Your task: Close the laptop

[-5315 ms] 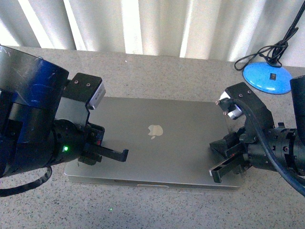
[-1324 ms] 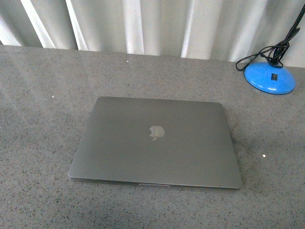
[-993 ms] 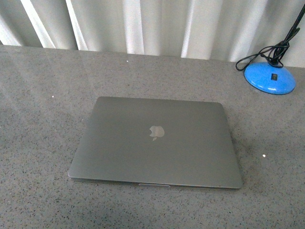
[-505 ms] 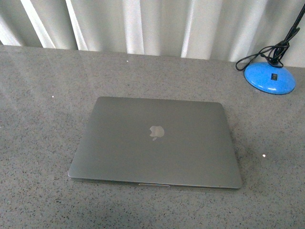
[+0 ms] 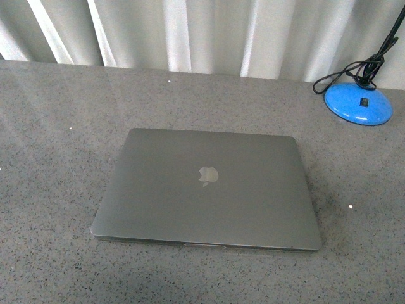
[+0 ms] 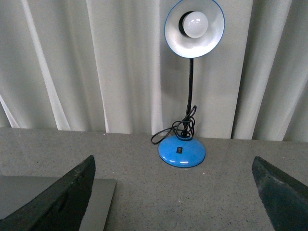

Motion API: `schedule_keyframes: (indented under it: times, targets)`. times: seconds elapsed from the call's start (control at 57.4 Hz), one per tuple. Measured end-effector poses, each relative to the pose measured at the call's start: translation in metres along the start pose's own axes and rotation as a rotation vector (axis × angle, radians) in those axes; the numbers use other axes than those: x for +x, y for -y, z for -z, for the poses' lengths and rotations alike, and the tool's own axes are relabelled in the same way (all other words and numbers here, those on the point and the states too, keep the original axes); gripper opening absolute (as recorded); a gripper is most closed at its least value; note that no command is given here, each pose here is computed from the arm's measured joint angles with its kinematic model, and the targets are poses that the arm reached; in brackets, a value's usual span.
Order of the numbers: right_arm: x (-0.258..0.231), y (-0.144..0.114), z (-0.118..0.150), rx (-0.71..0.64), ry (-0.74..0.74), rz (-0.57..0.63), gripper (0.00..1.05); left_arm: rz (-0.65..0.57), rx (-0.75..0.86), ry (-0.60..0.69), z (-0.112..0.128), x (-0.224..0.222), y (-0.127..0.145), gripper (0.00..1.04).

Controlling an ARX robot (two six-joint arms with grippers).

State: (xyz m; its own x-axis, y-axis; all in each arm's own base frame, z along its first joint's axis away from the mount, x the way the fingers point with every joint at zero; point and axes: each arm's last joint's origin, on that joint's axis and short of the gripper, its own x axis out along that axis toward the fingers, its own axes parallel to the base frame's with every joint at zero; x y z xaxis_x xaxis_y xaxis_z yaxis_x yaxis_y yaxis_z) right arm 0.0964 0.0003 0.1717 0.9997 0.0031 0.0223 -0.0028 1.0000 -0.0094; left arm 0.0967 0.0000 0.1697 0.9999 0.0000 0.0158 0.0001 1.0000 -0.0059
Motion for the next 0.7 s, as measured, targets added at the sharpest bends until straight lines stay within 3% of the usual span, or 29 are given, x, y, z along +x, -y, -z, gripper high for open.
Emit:
schedule_keyframes:
  times: [0.697]
  targets:
    - [0.0000, 0.0000, 0.0000, 0.000, 0.000, 0.000, 0.95, 0.000, 0.000, 0.000, 0.0000, 0.0000, 0.0000, 0.98]
